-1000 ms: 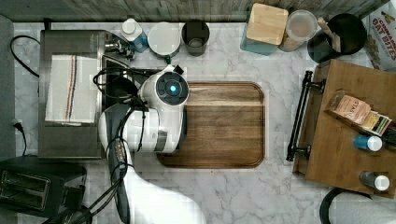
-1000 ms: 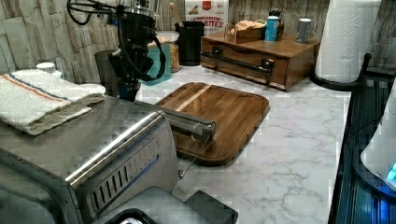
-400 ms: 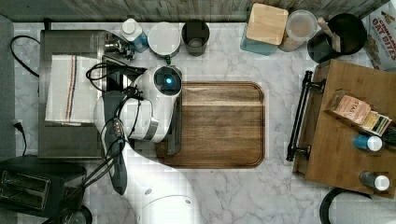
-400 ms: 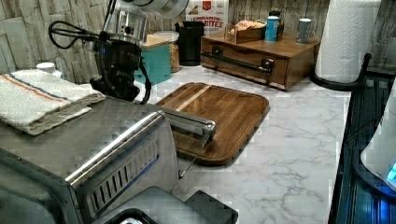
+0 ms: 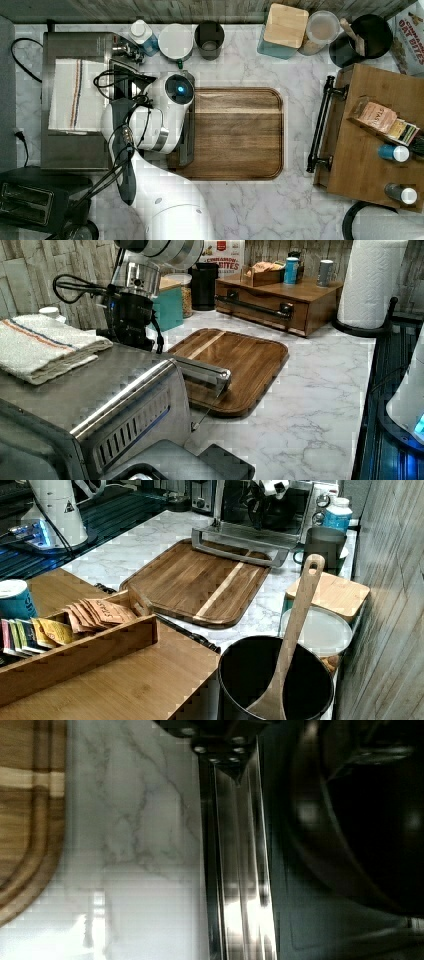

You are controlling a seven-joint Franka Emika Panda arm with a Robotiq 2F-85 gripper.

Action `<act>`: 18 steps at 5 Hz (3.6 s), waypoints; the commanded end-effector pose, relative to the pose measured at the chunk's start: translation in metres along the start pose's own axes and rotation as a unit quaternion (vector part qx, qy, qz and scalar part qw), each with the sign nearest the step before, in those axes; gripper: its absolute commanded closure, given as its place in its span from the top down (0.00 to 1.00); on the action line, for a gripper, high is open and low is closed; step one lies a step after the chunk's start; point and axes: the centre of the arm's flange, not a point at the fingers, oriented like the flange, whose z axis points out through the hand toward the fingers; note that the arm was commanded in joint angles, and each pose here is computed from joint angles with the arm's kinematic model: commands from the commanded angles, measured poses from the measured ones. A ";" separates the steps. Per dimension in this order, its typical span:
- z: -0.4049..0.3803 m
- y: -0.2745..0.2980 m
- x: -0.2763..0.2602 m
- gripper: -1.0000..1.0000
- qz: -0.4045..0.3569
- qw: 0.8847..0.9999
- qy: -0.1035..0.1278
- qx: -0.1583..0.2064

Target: Put the bowl in the oven.

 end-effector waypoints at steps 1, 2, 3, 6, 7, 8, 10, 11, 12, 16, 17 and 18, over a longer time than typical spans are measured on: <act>-0.146 0.065 -0.002 1.00 0.062 0.994 0.090 0.023; -0.146 0.065 -0.002 1.00 0.062 0.994 0.090 0.024; -0.146 0.065 -0.002 1.00 0.062 0.994 0.090 0.023; -0.146 0.065 -0.002 1.00 0.062 0.994 0.090 0.024; -0.146 0.065 -0.002 1.00 0.062 0.994 0.090 0.024; -0.146 0.065 -0.002 1.00 0.062 0.994 0.090 0.023; -0.146 0.065 -0.002 1.00 0.062 0.994 0.090 0.024; -0.146 0.065 -0.002 1.00 0.062 0.994 0.090 0.024; -0.146 0.065 -0.002 1.00 0.062 0.994 0.090 0.024; -0.146 0.065 -0.002 1.00 0.062 0.994 0.090 0.024; -0.146 0.065 -0.002 1.00 0.062 0.994 0.090 0.024; -0.146 0.065 -0.002 1.00 0.062 0.994 0.090 0.024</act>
